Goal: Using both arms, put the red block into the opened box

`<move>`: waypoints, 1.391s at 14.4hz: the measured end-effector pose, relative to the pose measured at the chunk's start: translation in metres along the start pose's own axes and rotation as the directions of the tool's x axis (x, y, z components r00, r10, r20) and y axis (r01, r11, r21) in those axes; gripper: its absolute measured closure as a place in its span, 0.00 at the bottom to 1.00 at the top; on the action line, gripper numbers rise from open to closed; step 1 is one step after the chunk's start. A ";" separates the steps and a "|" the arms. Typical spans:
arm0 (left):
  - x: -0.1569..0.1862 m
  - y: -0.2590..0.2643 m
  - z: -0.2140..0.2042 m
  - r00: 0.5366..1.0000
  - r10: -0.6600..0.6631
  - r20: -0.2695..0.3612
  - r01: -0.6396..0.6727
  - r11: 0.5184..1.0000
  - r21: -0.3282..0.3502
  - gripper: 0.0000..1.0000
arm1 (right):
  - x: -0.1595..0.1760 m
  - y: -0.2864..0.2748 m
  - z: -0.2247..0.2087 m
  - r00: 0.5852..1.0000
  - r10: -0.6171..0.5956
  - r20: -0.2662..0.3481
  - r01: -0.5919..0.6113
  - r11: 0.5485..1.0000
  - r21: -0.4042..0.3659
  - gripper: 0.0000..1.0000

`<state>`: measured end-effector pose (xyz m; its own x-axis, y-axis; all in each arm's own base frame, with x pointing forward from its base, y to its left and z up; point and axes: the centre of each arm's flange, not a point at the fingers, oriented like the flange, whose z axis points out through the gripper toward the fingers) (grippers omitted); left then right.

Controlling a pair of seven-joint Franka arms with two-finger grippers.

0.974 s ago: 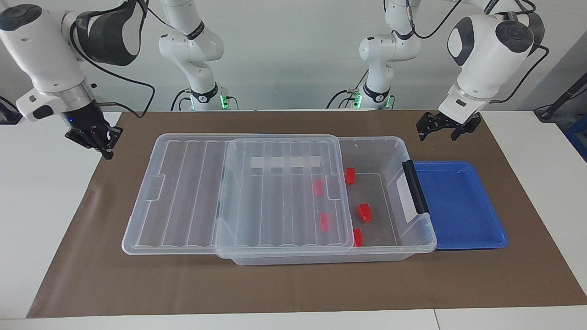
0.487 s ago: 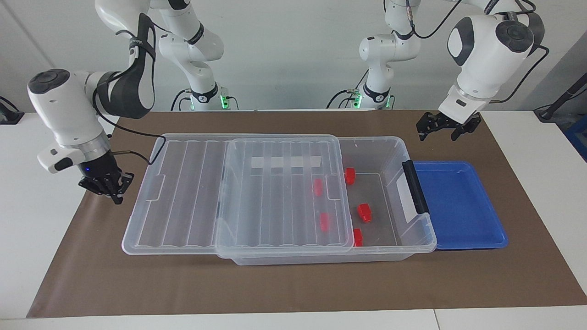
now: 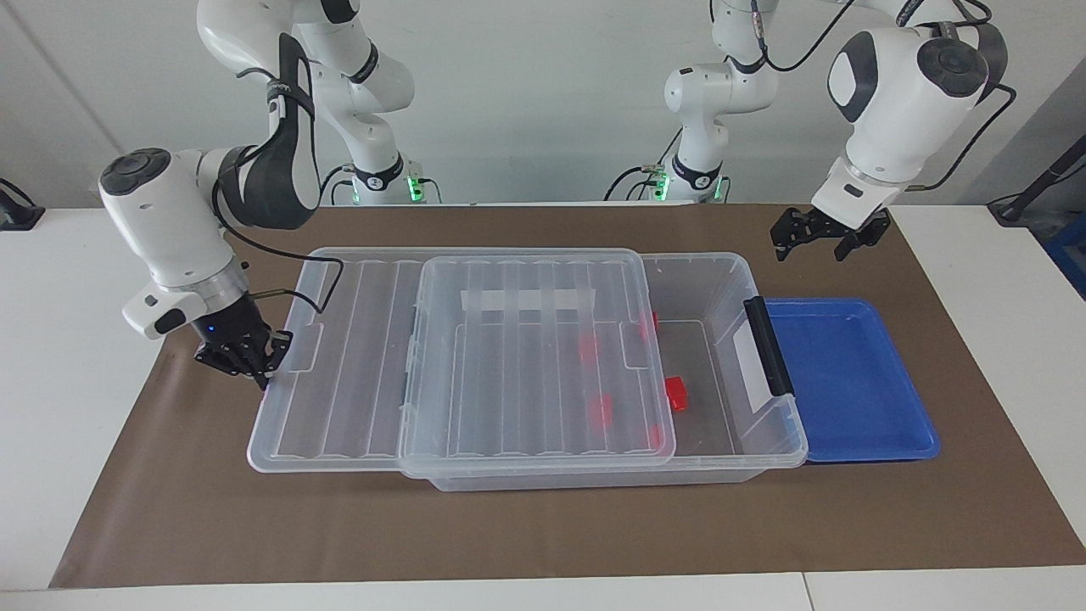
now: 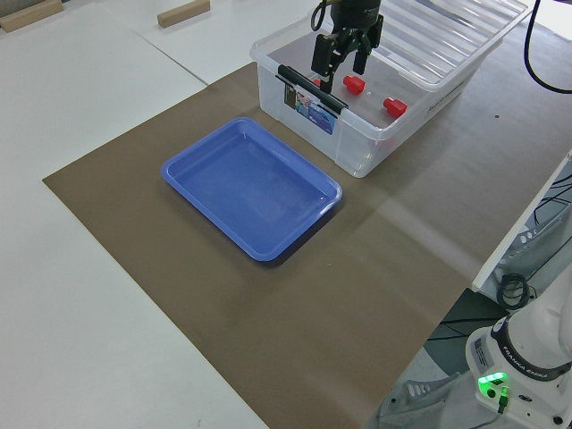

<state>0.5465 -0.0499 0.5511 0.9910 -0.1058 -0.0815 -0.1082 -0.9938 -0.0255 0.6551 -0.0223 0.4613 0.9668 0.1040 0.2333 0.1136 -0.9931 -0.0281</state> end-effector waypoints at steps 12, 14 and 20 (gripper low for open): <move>-0.001 -0.001 0.005 1.000 -0.001 -0.010 0.001 1.000 0.001 0.00 | 0.006 -0.110 0.005 1.000 0.001 0.010 -0.001 0.999 0.042 0.99; -0.001 -0.001 0.005 1.000 -0.002 -0.010 0.002 1.000 0.001 0.00 | 0.005 -0.118 0.006 1.000 -0.002 0.011 0.001 0.999 0.047 0.99; -0.001 -0.001 0.007 1.000 -0.002 -0.011 0.002 1.000 0.001 0.00 | 0.004 -0.127 0.007 0.998 0.053 0.019 -0.055 0.989 0.138 0.99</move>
<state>0.5453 -0.0489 0.5443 0.9920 -0.1046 -0.0709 -0.1067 -0.9939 -0.0264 0.6462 0.1051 0.4588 0.9757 0.0522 0.2129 0.0906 -0.9804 -0.1748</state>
